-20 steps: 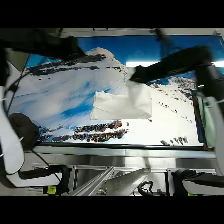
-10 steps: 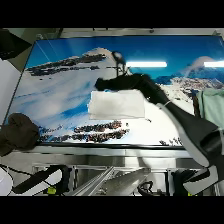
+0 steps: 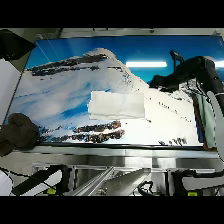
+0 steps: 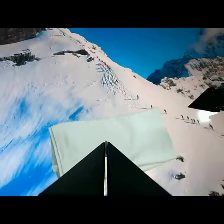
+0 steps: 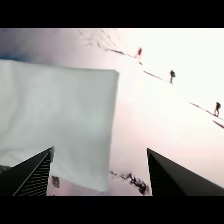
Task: Fold the shirts.
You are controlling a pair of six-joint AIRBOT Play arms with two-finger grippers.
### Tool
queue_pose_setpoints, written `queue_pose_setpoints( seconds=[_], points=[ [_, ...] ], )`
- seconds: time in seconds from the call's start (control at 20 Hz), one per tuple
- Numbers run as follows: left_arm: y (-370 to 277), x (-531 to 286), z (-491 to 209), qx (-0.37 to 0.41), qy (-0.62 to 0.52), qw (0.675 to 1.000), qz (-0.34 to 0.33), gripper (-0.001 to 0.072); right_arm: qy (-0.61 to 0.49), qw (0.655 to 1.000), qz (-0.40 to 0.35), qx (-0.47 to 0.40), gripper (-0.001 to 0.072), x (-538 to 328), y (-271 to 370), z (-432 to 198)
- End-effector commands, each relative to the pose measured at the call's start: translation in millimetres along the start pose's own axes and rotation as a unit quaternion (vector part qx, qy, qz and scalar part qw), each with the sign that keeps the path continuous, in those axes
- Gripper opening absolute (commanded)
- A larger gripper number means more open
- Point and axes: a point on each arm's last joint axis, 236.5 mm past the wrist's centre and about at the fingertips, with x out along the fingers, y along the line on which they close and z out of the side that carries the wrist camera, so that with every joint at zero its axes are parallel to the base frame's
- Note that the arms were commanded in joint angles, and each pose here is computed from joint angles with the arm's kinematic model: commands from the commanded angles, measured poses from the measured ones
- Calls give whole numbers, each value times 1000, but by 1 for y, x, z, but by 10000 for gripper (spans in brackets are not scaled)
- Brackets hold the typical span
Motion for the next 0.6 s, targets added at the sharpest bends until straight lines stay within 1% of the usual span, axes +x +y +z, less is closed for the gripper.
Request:
queue_pose_setpoints(
  seconds=[0.0,0.05,0.35,0.55],
  points=[
    [-15,4,-3,8,7,1000,-17,14,71,994,76,24,651,38,-11,-37],
    [-20,5,-4,10,8,1000,-22,14,82,991,103,25,650,50,-4,-40],
    [-44,10,-8,17,18,999,-49,14,146,981,123,25,650,109,4,-68],
    [-49,11,-9,22,20,998,-54,14,134,982,133,8,628,121,24,-67]
  ],
)
